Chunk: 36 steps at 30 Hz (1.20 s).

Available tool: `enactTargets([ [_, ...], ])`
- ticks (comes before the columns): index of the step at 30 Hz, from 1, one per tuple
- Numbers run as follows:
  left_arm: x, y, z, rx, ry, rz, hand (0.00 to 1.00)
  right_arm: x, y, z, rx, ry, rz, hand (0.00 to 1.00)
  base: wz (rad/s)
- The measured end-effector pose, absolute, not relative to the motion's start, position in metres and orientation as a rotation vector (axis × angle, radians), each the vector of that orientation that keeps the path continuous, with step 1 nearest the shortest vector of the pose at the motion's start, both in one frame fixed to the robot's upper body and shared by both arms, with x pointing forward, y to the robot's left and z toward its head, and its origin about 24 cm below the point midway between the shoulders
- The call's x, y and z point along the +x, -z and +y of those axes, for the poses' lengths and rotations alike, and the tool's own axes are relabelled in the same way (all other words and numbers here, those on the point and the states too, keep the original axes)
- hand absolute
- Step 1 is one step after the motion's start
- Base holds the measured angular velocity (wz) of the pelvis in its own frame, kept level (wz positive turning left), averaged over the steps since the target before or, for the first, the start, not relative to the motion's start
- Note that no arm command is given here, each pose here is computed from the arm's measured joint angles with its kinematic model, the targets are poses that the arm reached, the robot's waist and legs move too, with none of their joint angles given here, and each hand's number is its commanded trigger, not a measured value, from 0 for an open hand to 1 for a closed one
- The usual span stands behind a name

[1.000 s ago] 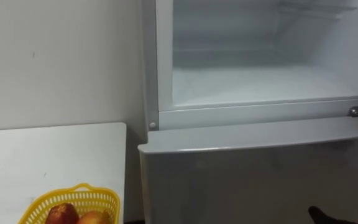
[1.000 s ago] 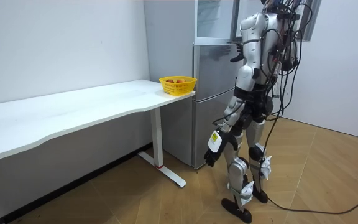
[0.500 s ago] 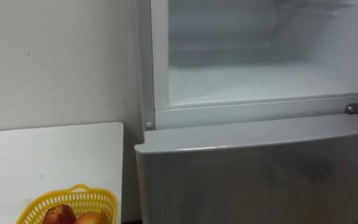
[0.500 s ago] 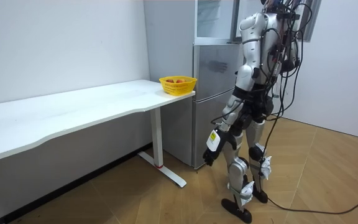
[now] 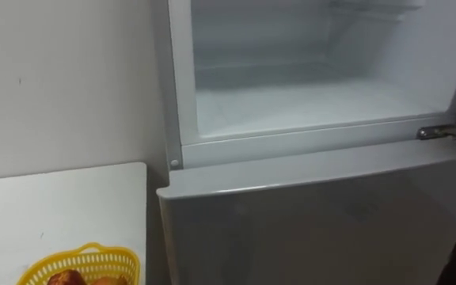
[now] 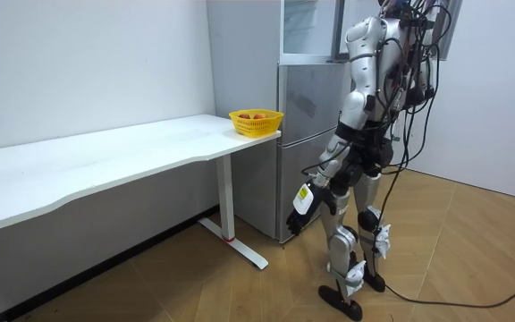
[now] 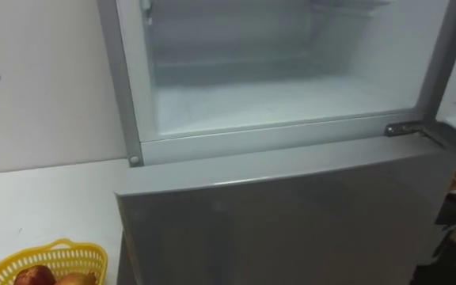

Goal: Retrieve from the upper fridge

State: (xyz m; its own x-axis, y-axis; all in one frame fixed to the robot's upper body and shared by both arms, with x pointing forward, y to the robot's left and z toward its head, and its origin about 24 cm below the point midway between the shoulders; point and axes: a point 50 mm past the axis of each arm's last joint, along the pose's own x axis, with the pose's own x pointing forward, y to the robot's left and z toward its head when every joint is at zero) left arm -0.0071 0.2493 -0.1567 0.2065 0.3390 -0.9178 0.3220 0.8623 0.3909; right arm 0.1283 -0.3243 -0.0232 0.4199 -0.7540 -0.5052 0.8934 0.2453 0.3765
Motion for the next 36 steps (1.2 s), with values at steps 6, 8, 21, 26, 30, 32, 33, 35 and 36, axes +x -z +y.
enactTargets([
  [6,-0.008,0.155,0.255,0.569,-0.053,1.386,0.0,0.116,0.02,-0.339,0.756,1.286,0.217,0.0,0.0],
  [8,-0.007,0.154,0.258,0.56,-0.072,1.383,0.0,0.112,0.018,-0.345,0.762,1.322,0.197,0.0,0.0],
  [21,-0.001,0.151,0.263,0.541,-0.097,1.343,0.0,0.105,-0.007,-0.365,0.825,1.479,0.004,0.0,-0.03],
  [26,-0.004,0.151,0.262,0.536,-0.1,1.347,0.0,0.114,-0.025,-0.366,0.807,1.451,-0.085,0.0,0.0],
  [30,-0.009,0.152,0.261,0.53,-0.099,1.357,0.0,0.126,-0.04,-0.367,0.777,1.408,-0.151,0.0,0.0],
  [32,-0.01,0.152,0.26,0.528,-0.099,1.362,0.0,0.132,-0.05,-0.368,0.776,1.375,-0.189,0.0,0.0],
  [33,-0.012,0.152,0.26,0.525,-0.099,1.367,0.0,0.135,-0.056,-0.368,0.768,1.356,-0.211,0.0,0.0],
  [35,-0.015,0.153,0.258,0.515,-0.105,1.381,0.0,0.138,-0.067,-0.368,0.741,1.323,-0.248,0.0,0.0],
  [36,-0.016,0.153,0.258,0.513,-0.106,1.383,0.0,0.139,-0.07,-0.367,0.733,1.314,-0.259,0.0,0.0],
])
